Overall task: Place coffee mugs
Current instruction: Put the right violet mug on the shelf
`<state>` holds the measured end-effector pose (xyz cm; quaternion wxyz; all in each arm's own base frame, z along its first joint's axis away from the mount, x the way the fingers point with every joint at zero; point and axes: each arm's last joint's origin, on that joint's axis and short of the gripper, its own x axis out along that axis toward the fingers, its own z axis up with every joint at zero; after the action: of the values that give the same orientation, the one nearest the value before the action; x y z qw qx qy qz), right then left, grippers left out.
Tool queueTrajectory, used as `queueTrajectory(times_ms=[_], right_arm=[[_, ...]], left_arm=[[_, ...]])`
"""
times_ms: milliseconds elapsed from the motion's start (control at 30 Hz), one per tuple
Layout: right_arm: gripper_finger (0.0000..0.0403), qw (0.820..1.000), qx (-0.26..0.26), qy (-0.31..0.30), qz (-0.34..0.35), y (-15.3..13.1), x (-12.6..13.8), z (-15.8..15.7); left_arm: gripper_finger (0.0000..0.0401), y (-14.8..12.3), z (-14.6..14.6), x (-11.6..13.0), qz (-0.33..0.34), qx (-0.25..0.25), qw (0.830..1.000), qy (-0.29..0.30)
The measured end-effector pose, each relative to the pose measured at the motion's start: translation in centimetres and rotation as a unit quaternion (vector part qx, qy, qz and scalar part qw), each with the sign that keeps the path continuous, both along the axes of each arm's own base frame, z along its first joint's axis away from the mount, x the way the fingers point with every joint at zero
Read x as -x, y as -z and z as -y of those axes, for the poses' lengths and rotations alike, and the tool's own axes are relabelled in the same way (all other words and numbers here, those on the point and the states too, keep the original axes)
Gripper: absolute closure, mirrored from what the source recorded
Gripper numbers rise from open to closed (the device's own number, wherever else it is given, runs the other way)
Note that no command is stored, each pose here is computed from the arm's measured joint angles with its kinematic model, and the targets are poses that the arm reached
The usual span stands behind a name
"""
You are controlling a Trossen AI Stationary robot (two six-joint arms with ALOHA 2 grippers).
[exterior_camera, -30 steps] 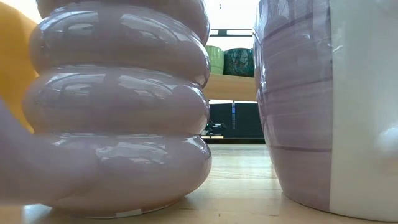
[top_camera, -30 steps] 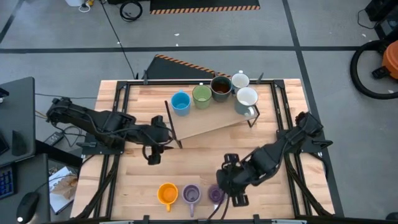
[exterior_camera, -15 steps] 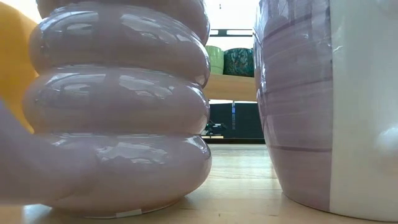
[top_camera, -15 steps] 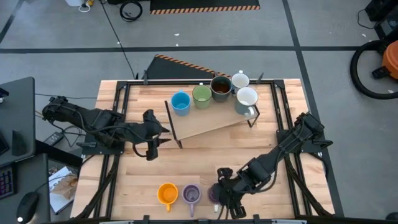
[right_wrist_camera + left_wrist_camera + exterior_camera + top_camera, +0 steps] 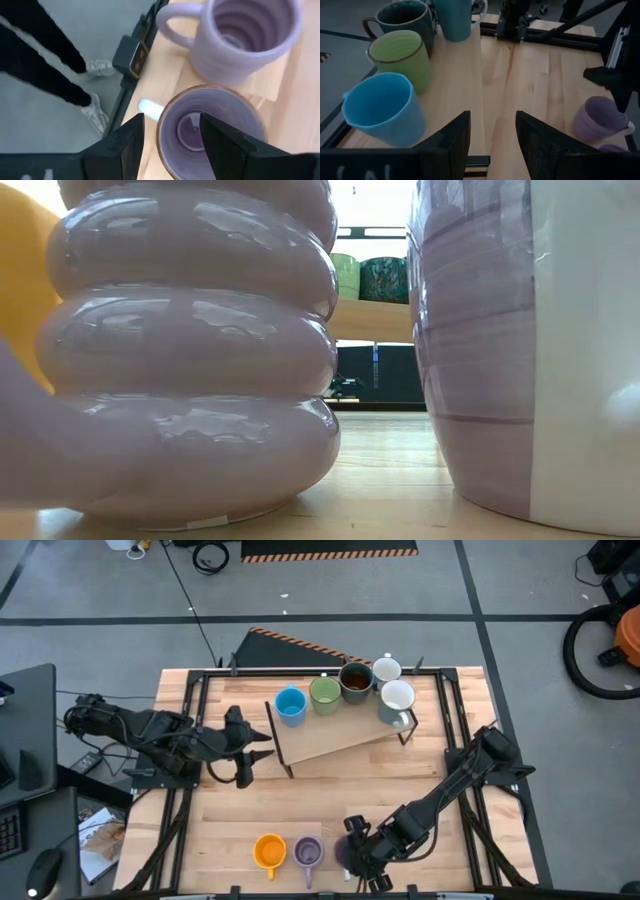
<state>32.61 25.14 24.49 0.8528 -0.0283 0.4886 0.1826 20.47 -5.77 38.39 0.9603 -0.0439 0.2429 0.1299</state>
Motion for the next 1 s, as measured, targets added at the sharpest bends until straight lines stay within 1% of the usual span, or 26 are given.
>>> queueTrajectory(times_ms=[67, 200, 267, 400, 467, 600, 1000], right_arm=[[0.0206, 1.000, 0.014, -0.011, -0.003, 0.8, 0.0, -0.4], [0.0206, 0.999, 0.018, -0.021, -0.024, 2.4, -0.3, -0.9], [0.0206, 0.999, 0.022, -0.016, -0.040, 3.2, -0.4, -1.0], [0.0209, 0.999, 0.024, 0.002, -0.044, 3.6, -0.3, -0.9], [0.0215, 0.998, 0.033, 0.008, -0.049, 3.7, -0.3, -0.7], [0.0237, 0.998, 0.033, 0.009, -0.050, 4.1, -0.4, -0.5], [0.0308, 0.994, 0.058, 0.015, -0.090, 6.7, 0.4, 0.4]], left_arm=[[0.0237, 0.0, 0.0, 0.0, -0.002, 0.000, 1.000, 0.000], [0.0237, 0.1, 0.0, 0.1, -0.005, -0.002, 1.000, 0.000], [0.0237, 0.1, 0.0, 0.1, -0.008, -0.003, 1.000, 0.000], [0.0237, 0.2, 0.0, 0.1, -0.011, -0.009, 1.000, 0.004], [0.0237, 0.2, 0.0, 0.1, -0.011, -0.010, 1.000, 0.004], [0.0237, 0.2, -0.1, 0.1, -0.011, -0.013, 1.000, -0.001], [0.0237, 0.2, -0.1, 0.1, -0.010, -0.015, 1.000, -0.004]])
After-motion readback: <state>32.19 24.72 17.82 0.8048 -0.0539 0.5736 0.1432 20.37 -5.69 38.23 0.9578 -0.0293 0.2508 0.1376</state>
